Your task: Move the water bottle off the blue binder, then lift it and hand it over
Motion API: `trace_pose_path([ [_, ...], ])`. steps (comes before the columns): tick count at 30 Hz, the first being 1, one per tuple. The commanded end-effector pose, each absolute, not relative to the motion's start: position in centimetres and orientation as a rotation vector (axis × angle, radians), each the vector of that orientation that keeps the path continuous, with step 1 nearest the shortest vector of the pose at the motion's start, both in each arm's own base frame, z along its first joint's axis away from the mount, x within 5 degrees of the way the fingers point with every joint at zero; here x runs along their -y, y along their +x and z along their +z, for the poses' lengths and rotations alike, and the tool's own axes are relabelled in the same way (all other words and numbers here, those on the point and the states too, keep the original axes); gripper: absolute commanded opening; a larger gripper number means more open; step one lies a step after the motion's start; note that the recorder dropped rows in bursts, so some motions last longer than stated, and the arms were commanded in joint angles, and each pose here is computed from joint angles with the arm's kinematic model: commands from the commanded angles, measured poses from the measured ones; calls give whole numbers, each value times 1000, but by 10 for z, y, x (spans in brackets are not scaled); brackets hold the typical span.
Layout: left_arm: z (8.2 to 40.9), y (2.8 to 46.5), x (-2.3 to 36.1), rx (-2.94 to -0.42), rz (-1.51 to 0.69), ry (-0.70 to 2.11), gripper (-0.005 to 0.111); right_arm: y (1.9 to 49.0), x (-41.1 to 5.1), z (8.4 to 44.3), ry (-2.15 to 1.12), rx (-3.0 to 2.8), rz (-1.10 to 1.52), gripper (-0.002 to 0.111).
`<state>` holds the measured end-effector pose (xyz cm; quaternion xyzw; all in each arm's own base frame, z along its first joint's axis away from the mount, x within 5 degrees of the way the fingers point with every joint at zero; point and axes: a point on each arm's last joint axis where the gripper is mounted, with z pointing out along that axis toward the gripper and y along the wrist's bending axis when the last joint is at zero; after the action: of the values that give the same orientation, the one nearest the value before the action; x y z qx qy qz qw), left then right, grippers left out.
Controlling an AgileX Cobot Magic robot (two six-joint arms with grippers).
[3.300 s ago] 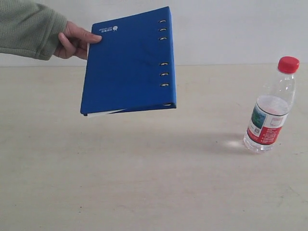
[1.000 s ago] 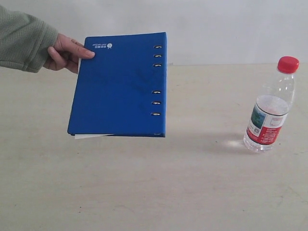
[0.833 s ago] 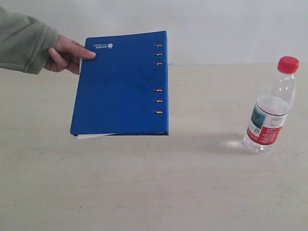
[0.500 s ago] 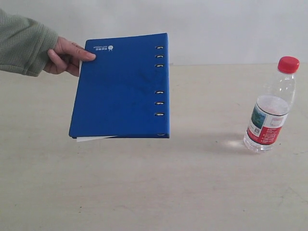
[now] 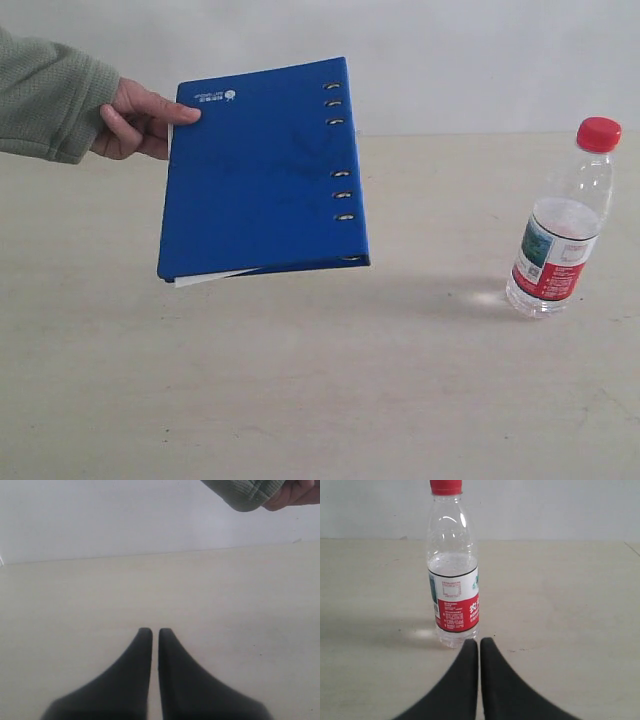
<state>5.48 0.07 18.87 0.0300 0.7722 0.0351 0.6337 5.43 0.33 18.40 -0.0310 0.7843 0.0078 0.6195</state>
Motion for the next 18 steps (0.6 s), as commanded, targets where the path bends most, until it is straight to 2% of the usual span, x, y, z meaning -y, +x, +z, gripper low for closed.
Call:
trace_pose_path([
  [1,188,55,-1,-1760,87,72,4,53,-3,182,-15,-1831,58,0],
  [18,188,55,-1,-1760,87,72,4,53,-3,182,-8,-1830,63,0],
])
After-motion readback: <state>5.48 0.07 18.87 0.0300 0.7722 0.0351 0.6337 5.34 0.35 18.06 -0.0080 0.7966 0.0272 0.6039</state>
